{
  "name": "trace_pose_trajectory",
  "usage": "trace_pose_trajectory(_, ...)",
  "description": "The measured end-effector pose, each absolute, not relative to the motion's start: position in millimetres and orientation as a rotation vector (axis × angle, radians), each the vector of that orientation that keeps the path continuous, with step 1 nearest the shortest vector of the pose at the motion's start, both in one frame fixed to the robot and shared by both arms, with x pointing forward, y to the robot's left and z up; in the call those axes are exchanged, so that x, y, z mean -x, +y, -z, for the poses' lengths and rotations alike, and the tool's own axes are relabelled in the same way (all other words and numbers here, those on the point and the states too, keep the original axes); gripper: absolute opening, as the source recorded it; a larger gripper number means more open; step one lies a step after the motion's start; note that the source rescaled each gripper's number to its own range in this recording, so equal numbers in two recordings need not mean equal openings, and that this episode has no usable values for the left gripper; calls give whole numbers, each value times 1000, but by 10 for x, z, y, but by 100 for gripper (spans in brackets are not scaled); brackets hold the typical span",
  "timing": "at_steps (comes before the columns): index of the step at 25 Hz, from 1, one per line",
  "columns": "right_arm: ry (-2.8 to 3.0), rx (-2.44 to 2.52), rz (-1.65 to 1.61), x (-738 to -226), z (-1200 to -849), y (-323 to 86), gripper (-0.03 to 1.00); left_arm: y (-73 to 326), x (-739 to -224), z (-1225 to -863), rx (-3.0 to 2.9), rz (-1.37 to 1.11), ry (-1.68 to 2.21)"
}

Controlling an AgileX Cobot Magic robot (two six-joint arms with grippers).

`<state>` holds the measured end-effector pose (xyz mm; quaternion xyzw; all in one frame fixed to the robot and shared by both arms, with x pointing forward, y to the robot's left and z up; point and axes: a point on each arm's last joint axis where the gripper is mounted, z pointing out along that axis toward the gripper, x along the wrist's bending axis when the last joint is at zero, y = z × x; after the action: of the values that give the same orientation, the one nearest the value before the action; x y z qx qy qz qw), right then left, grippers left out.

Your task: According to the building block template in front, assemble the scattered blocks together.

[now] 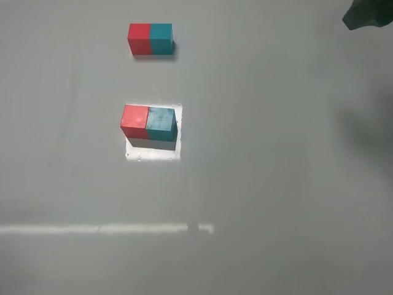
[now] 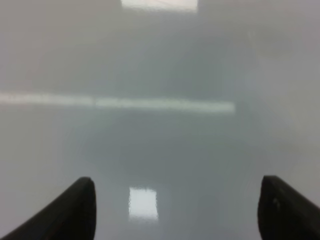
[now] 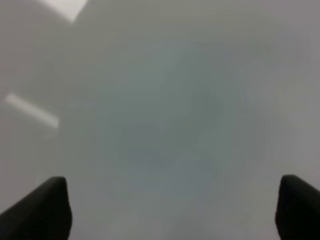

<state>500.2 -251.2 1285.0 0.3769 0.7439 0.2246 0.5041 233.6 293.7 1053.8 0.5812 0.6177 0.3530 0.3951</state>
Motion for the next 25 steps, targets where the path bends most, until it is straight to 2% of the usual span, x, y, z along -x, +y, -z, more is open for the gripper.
trace_pose_trajectory(7, 1698, -1016, -581, -4189, -12584, -2886, 100, 2937, -2336, -10538, -1474, -895, 1566)
trace_pose_trajectory(18, 1528, -1144, -834, -2846, -11578, -3102, 100, 2937, -2336, -10538, -1474, -895, 1566)
trace_pose_trajectory(25, 1576, -1202, -1080, -2342, -10939, -3035, 96, 2937, -2336, -10538, -1468, -892, 1570)
